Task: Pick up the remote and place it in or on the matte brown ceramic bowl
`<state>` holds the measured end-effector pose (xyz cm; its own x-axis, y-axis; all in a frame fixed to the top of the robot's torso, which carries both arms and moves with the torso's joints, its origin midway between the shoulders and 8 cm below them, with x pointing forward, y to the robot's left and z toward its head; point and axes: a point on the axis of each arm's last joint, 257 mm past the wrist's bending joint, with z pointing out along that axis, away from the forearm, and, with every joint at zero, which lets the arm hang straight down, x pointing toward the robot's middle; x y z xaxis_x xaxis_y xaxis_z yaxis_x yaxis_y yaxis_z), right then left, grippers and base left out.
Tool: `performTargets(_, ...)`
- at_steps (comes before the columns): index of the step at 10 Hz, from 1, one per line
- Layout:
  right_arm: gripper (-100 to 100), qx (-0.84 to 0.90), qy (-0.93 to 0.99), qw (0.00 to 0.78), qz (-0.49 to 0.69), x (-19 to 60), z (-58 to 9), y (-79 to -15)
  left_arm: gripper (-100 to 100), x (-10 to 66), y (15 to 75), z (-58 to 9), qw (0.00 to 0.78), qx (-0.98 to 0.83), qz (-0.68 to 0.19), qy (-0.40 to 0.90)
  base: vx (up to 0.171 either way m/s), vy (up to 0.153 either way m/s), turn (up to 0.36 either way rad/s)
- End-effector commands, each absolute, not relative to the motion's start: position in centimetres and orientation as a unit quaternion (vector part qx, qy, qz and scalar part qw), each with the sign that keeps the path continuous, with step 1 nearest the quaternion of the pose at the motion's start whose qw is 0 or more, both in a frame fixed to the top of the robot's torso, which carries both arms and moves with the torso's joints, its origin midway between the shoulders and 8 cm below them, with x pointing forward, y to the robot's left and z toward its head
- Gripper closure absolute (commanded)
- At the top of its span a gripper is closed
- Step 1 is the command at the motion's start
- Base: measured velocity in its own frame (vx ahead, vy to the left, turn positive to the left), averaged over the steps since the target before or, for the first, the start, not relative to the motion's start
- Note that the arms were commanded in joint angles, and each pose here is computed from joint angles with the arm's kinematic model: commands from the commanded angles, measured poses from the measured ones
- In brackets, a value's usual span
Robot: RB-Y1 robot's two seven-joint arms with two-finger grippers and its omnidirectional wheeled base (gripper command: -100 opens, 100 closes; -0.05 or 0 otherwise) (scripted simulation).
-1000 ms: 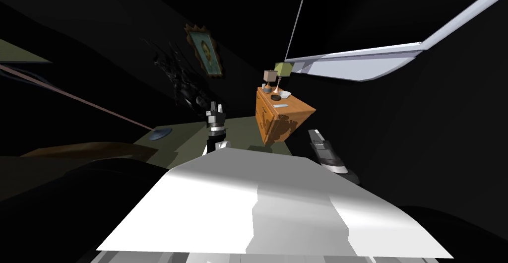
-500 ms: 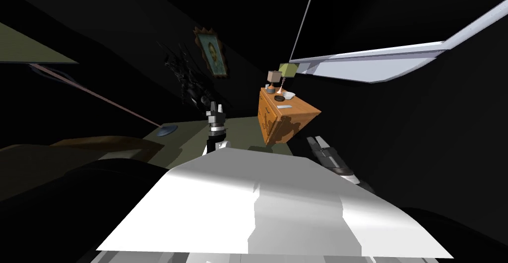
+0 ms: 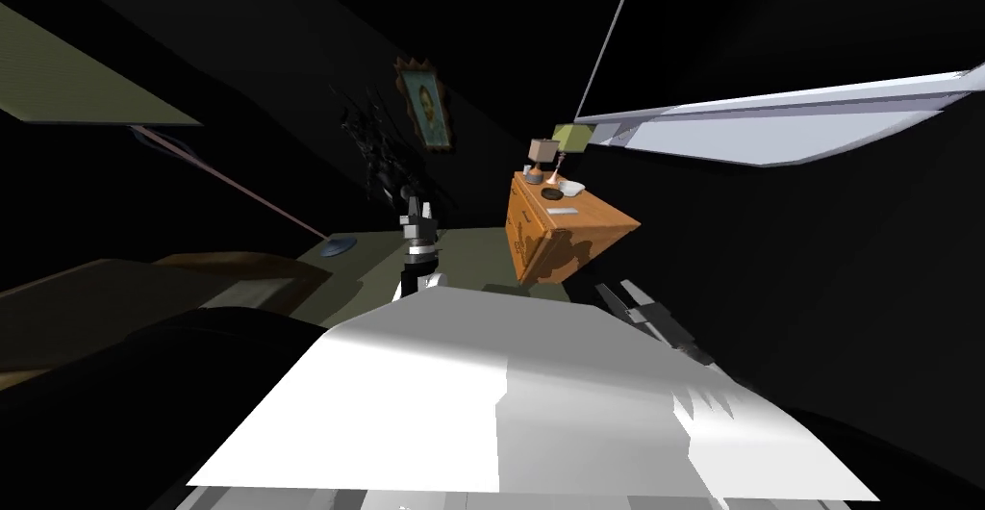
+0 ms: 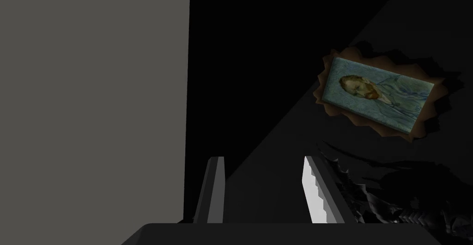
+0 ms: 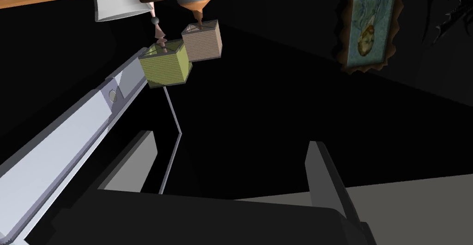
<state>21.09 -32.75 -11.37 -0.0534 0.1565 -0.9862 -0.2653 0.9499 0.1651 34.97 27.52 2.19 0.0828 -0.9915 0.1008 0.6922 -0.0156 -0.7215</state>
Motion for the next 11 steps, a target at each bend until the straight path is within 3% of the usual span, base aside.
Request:
performTargets(1,-100,-0.051,0.728,0.67,0.135,20.2,-12.1,-33.3,0,35.0,27.5,2.2,0.662,-0.321,-0.636,0.233,0.062,0.032,0.067)
performTargets(11,-100,-0.196,0.847,0.494,-0.005,11.7,-17.3,-39.7,0,35.0,27.5,2.2,0.662,-0.321,-0.636,0.233,0.113,0.026,0.122)
